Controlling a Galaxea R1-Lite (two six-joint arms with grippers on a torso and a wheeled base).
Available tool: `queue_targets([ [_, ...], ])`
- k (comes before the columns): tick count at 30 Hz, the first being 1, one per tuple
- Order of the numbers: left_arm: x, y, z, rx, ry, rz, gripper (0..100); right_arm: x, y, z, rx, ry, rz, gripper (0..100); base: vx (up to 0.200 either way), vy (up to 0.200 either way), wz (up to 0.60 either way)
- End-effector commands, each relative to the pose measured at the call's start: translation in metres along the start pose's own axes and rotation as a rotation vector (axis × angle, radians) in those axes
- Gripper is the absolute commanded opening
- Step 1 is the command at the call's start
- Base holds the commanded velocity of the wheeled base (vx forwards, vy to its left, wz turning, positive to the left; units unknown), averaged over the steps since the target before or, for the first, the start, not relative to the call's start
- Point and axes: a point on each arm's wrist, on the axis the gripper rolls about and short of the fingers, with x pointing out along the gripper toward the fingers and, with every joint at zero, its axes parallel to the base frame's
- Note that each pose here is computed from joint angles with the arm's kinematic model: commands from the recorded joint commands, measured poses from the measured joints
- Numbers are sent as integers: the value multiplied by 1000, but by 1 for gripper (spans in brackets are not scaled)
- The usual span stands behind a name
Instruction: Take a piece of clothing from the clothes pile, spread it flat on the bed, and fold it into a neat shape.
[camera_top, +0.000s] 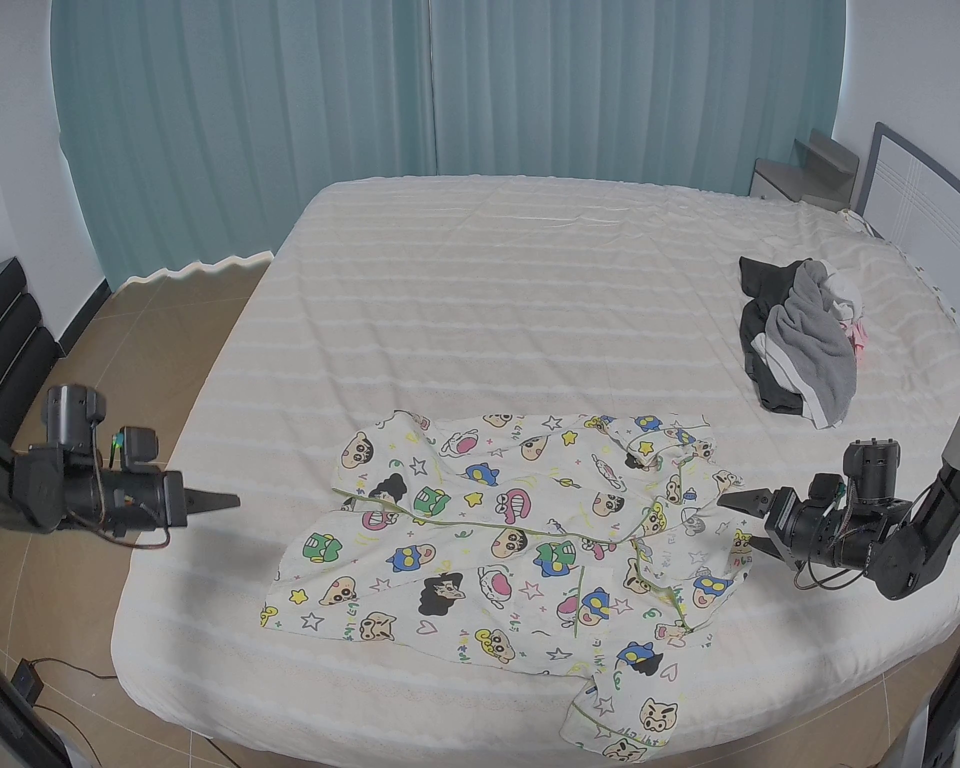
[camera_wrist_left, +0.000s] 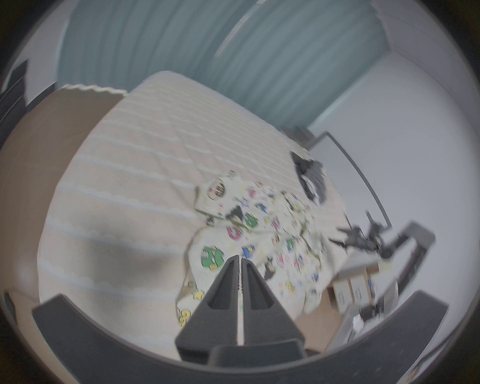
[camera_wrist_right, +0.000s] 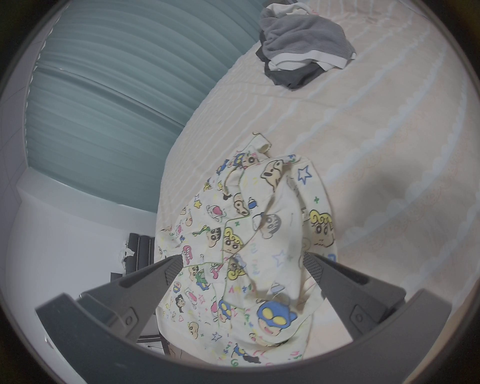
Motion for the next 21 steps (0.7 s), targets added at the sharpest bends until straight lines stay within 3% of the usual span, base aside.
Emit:
queue_targets([
  [1, 92, -3, 52, -241, -35, 190, 0, -21, 30, -13, -51, 5, 83, 100, 0, 0, 0],
  [5, 141, 4, 50, -234, -38, 275, 0, -18, 28, -14, -46, 15, 74, 100, 0, 0, 0],
  [10, 171, -11, 63, -370, -80, 213, 0, -17, 26, -14, -46, 17, 69, 100, 0, 0, 0],
  [11, 177, -13, 62, -367, -79, 209, 100, -17, 26, -15, -46, 19, 69, 100, 0, 0, 0],
  [21, 224, -11, 61, -396, -174, 270, 100, -15, 26, -19, -50, 36, 63, 100, 0, 0, 0],
])
